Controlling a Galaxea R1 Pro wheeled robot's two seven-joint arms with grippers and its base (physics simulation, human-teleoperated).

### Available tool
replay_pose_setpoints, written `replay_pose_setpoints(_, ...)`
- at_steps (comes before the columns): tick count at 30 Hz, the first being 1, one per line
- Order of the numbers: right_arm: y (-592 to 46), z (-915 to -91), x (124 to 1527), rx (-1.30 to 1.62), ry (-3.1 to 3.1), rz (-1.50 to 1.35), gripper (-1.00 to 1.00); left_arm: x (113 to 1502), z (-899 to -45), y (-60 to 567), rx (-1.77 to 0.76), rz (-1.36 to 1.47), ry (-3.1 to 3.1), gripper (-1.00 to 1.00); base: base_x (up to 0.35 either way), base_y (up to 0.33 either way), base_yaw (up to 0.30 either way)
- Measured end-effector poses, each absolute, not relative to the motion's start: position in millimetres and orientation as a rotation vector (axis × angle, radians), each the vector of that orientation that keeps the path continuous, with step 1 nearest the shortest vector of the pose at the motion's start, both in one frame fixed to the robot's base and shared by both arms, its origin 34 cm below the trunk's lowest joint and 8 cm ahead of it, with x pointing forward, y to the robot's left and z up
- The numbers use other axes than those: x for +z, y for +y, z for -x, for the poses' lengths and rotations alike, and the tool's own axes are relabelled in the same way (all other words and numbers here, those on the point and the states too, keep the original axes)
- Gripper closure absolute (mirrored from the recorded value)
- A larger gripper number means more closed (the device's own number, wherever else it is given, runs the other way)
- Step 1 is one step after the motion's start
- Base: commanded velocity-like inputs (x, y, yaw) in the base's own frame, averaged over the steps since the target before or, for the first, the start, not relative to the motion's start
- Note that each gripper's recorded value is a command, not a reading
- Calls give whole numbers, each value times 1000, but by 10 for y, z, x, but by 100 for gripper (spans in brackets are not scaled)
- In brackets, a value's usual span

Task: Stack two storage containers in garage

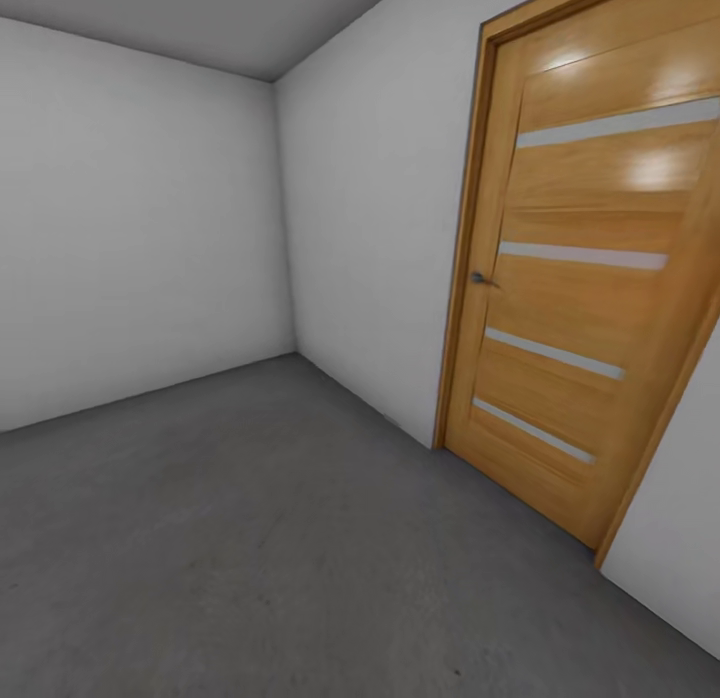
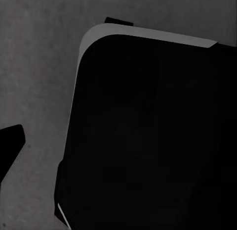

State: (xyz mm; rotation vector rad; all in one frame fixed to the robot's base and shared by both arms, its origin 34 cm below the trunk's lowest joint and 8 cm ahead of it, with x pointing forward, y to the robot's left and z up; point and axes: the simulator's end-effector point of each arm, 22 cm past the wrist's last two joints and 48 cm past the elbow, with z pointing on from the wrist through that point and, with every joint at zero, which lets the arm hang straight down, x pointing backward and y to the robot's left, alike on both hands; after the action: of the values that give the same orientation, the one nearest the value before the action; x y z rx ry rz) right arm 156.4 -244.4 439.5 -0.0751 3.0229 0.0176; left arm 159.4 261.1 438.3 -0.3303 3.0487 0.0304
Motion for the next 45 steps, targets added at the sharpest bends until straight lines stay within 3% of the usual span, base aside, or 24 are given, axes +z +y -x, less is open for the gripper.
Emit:
replay_pose_setpoints(30,-2444,-1564,4395,18,3023,75,-100,4383,-1594,2607,30,330,3049,-100,321,0,0)
replay_pose_setpoints(45,-2468,-1562,4393,14,3025,55,-100,4382,-1598,2608,30,330,3048,-100,40,0,0)
